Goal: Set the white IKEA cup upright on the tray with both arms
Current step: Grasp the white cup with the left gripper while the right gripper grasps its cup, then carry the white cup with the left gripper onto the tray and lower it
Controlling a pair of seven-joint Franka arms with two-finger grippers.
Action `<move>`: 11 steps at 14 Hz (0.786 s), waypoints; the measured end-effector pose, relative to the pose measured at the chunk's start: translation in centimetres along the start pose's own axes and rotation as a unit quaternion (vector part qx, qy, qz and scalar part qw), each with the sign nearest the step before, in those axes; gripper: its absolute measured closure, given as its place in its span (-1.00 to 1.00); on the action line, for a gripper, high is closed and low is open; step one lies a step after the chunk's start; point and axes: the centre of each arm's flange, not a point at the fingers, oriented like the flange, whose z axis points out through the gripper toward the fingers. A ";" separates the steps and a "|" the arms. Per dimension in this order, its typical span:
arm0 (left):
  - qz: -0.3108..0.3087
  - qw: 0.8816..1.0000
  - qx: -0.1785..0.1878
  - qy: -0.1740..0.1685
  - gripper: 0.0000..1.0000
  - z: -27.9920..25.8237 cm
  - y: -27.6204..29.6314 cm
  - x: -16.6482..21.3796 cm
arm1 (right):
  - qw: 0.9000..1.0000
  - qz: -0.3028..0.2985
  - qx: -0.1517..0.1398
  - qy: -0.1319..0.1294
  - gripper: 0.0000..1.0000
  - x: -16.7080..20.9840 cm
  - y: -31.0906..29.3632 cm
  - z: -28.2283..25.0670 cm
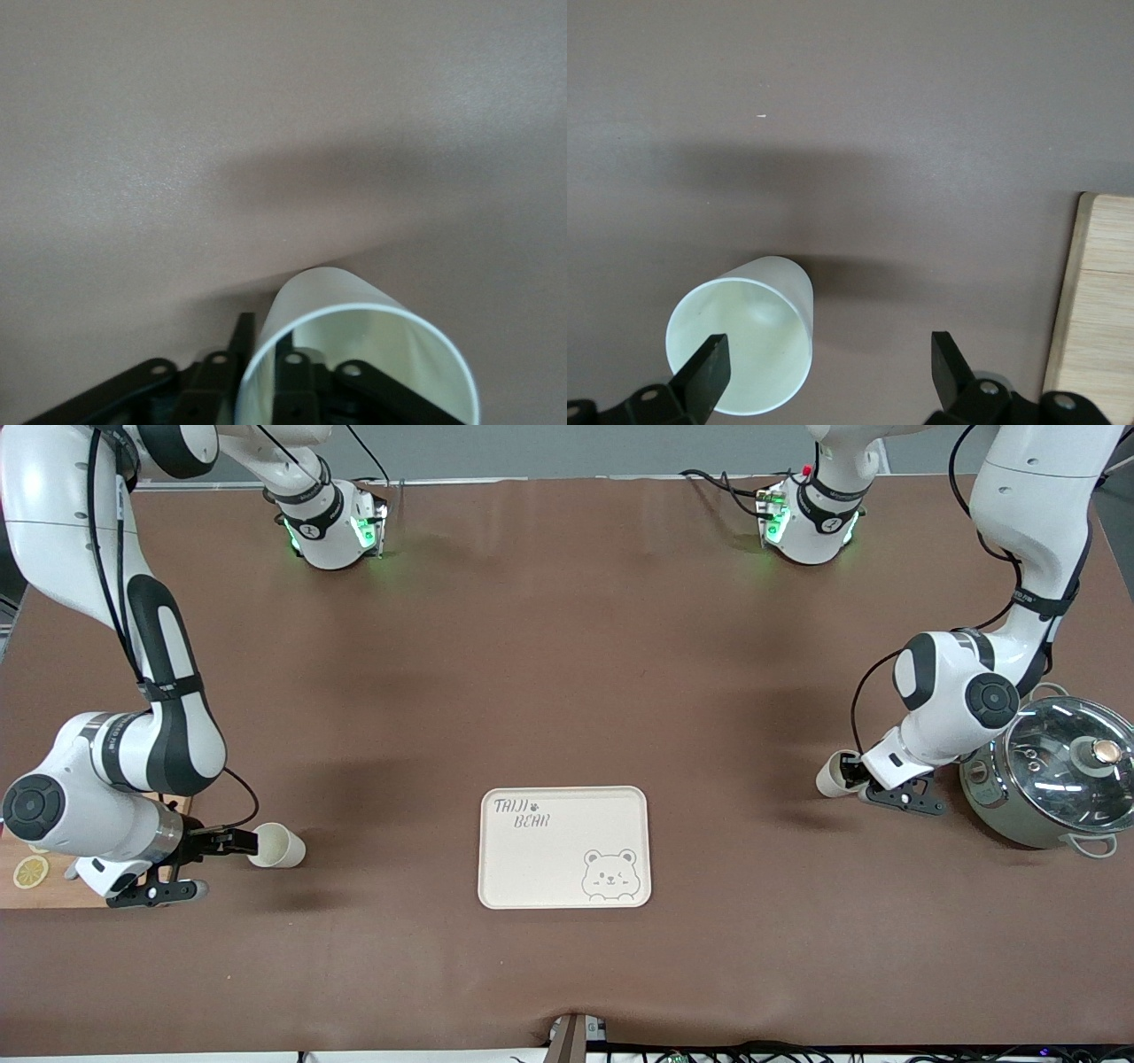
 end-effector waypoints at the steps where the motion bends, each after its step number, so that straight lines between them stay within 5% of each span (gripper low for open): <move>1: -0.001 1.000 0.000 0.003 0.92 -0.2 0.1 0.2 | 1.000 0.000 0.000 -0.001 -1.00 0.0 0.1 0.1; 6: -0.065 0.997 -0.002 0.036 0.91 -3.9 3.0 4.4 | 1.000 -0.001 0.001 -0.011 -1.00 -0.2 0.0 1.6; 11: -0.144 0.990 -0.008 -0.001 0.91 -11.5 15.9 10.4 | 1.000 -0.002 0.003 -0.021 -1.00 -0.3 -0.2 2.8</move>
